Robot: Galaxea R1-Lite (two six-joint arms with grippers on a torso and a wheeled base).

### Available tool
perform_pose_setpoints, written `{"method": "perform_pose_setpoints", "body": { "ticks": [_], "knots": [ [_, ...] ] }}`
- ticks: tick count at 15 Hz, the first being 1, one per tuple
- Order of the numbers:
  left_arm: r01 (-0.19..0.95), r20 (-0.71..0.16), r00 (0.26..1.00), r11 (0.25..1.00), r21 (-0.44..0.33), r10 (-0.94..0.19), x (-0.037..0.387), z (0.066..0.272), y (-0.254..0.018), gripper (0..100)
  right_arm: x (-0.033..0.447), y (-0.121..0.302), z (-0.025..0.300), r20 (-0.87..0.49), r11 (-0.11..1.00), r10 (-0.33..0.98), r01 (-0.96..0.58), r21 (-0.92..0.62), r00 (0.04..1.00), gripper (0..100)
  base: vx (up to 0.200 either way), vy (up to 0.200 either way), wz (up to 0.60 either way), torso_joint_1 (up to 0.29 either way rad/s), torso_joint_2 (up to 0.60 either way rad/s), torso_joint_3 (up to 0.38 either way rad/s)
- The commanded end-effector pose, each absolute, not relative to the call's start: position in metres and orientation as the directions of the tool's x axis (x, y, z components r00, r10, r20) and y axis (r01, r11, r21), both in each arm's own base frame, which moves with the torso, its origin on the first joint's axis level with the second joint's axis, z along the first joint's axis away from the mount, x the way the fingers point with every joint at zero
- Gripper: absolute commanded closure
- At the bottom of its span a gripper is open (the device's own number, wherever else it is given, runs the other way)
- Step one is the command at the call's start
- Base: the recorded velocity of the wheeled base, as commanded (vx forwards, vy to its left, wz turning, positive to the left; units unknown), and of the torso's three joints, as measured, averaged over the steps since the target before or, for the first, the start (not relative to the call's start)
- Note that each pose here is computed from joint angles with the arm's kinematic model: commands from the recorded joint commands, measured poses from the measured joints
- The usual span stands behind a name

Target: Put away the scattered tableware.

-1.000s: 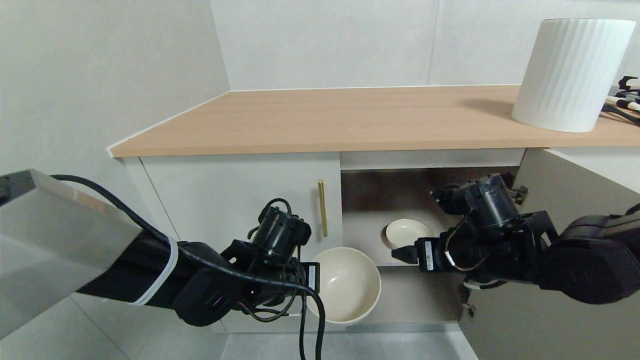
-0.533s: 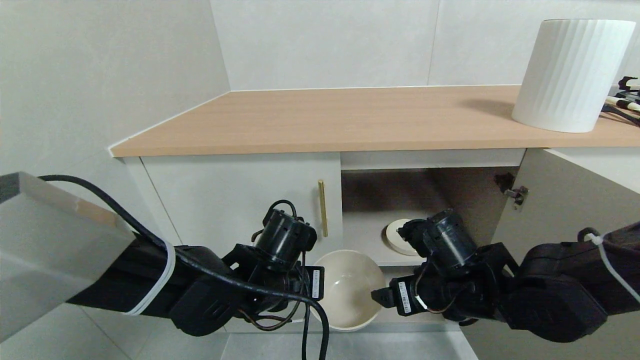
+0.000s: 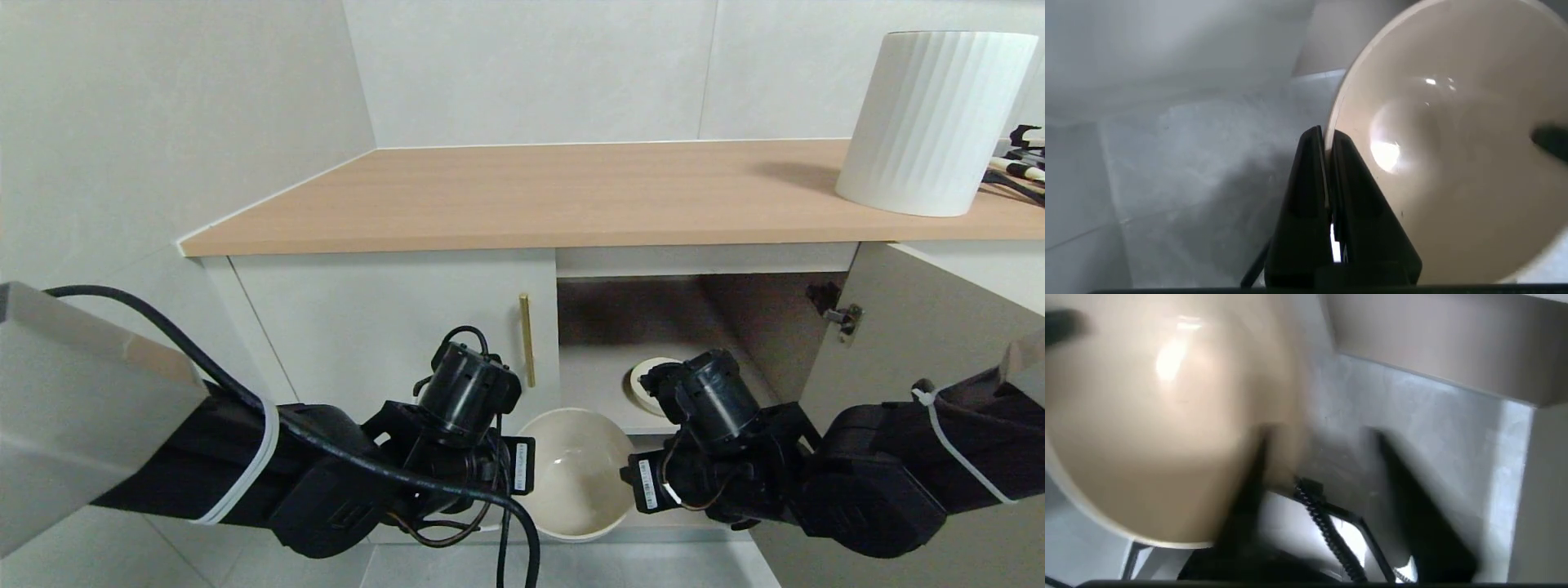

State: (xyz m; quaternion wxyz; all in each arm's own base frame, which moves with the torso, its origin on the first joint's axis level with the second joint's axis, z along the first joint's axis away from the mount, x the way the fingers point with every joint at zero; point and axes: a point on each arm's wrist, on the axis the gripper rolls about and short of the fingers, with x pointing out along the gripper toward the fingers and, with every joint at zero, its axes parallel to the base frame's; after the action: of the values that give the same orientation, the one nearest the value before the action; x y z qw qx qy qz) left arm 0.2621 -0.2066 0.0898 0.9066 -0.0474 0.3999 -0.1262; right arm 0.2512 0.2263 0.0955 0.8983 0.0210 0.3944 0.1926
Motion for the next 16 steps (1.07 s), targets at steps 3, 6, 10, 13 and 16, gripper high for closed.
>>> {"method": "perform_pose_setpoints", "body": {
  "ticks": [3, 6, 10, 13, 16],
  "knots": [
    [0.188, -0.716, 0.647, 0.965, -0.183, -0.262, 0.2623, 0.0888, -0.2061, 100, 0.2501, 0.2254, 0.0955, -0.702, 0.928, 0.353, -0.324, 0.181, 0.618, 100, 0.000, 0.000, 0.00, 0.000, 0.00, 0.000],
    [0.186, -0.717, 0.646, 0.965, -0.183, -0.260, 0.2626, 0.0887, -0.2056, 100, 0.2501, 0.2252, 0.0954, -0.703, 0.930, 0.349, -0.321, 0.178, 0.620, 100, 0.000, 0.000, 0.00, 0.000, 0.00, 0.000],
    [0.190, -0.721, 0.644, 0.966, -0.176, -0.258, 0.2610, 0.0884, -0.2044, 0, 0.2513, 0.2256, 0.0919, -0.709, 0.932, 0.343, -0.319, 0.174, 0.616, 100, 0.000, 0.000, 0.00, 0.000, 0.00, 0.000],
    [0.189, -0.717, 0.646, 0.965, -0.180, -0.260, 0.2612, 0.0893, -0.2046, 0, 0.2514, 0.2257, 0.0914, -0.710, 0.932, 0.341, -0.318, 0.173, 0.616, 100, 0.000, 0.000, 0.00, 0.000, 0.00, 0.000],
    [0.189, -0.713, 0.650, 0.965, -0.183, -0.263, 0.2612, 0.0906, -0.2045, 0, 0.2551, 0.2242, 0.0868, -0.715, 0.942, 0.314, -0.296, 0.155, 0.625, 100, 0.000, 0.000, 0.00, 0.000, 0.00, 0.000]
  ]
}}
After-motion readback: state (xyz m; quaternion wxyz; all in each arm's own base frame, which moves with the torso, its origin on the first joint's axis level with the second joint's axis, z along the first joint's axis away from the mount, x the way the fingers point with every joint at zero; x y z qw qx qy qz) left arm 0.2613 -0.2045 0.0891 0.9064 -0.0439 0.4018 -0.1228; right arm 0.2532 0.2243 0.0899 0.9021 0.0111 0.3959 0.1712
